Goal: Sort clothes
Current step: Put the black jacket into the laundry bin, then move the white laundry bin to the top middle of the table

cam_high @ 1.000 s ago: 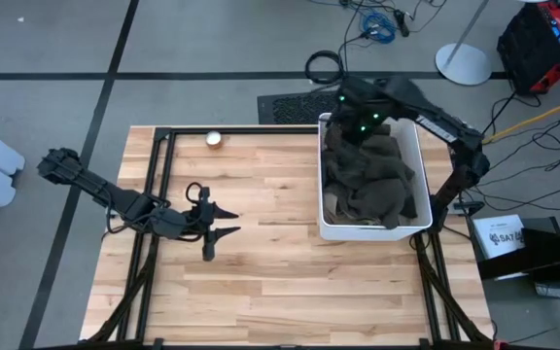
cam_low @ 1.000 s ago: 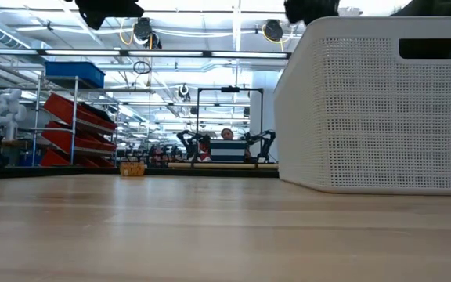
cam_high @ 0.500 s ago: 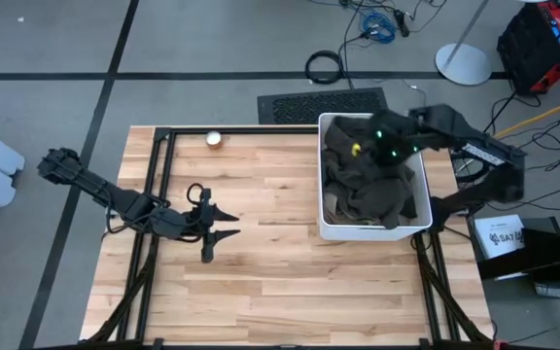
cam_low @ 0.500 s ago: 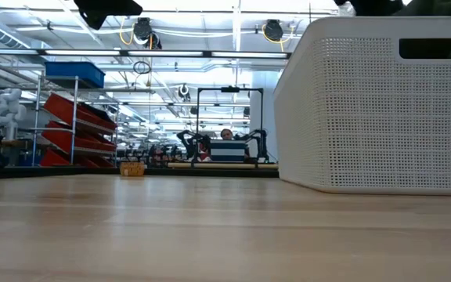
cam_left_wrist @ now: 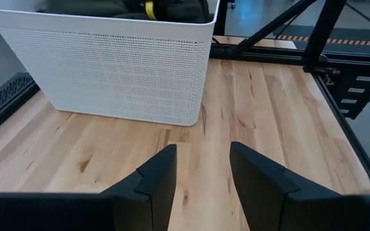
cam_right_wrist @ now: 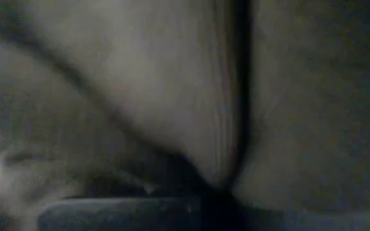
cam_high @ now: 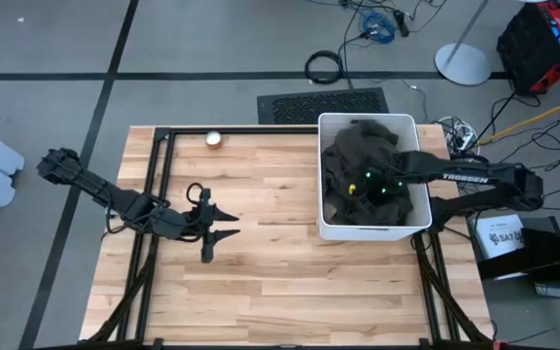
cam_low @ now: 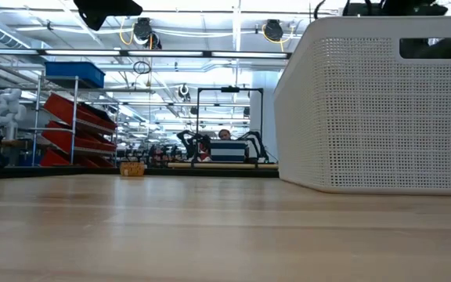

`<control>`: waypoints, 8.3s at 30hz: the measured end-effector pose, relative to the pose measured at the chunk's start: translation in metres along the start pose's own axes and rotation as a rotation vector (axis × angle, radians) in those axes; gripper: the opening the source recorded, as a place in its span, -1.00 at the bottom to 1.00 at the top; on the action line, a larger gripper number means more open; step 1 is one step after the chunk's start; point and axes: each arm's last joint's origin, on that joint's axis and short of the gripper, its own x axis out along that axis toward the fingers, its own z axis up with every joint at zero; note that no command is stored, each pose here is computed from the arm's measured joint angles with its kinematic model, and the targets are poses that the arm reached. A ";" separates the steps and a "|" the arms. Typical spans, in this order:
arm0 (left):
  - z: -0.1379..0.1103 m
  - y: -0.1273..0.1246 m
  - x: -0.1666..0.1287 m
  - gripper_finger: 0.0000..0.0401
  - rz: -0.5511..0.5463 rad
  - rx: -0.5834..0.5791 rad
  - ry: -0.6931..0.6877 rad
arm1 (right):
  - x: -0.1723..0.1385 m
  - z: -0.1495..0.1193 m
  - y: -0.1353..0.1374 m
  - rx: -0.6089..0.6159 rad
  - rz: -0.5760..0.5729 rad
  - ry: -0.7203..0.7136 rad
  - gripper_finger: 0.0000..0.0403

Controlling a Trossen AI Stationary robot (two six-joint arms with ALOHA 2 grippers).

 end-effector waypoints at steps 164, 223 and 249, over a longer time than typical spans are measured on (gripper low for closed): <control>-0.002 -0.005 0.009 -0.23 -0.031 0.031 0.011 | -0.202 0.058 0.035 -0.368 0.467 -0.940 0.13; 0.002 -0.001 0.012 -0.23 -0.007 0.007 -0.021 | -0.024 -0.127 0.102 -0.366 0.151 -0.233 0.12; 0.002 -0.001 0.012 -0.23 -0.007 0.002 -0.020 | 0.028 -0.001 0.177 -0.861 0.459 -0.683 0.12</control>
